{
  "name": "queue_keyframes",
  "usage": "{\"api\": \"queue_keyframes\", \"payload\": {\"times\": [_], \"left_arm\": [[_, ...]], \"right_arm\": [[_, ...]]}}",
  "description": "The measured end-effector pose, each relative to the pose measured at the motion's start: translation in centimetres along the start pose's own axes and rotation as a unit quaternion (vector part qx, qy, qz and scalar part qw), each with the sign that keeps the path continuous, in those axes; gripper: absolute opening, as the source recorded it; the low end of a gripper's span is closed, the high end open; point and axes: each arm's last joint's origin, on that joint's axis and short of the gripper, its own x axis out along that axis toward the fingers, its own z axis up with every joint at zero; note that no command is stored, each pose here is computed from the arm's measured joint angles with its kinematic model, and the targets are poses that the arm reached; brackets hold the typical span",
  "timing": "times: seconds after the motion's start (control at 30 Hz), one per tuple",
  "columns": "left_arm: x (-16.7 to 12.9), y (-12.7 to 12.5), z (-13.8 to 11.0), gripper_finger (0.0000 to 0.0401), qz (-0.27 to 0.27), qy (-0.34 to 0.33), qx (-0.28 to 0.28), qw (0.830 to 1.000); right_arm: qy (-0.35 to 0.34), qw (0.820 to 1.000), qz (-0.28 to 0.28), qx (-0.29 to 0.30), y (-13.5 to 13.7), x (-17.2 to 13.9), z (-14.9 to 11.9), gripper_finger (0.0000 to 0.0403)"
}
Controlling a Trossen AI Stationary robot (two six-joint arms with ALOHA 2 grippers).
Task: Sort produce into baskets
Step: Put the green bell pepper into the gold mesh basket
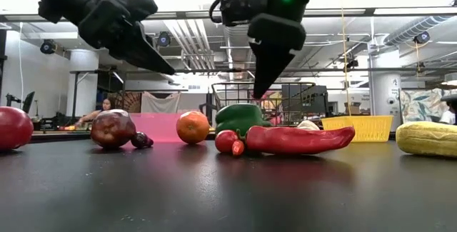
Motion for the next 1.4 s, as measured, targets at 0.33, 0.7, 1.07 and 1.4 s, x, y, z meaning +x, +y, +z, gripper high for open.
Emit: {"api": "queue_keyframes", "payload": {"times": [0.33,0.7,1.07,1.4], "left_arm": [[0.5,-0.1,-0.1,0.0146,0.000,0.004,0.006,1.000],[0.4,-0.1,-0.1,0.0146,0.000,0.004,0.012,1.000],[0.4,-0.1,-0.2,0.0146,-0.003,0.004,0.021,1.000],[0.4,-0.1,-0.2,0.0146,-0.004,0.005,0.023,1.000]], "right_arm": [[-0.045,0.998,-0.008,0.033,-0.3,2.4,-0.1,0.0306],[-0.042,0.997,-0.022,0.064,-1.9,3.4,0.0,0.0302],[-0.028,0.998,0.001,0.050,-2.0,4.1,0.0,0.0302],[-0.043,0.997,0.038,0.061,-1.8,2.1,0.4,0.0302]]}}
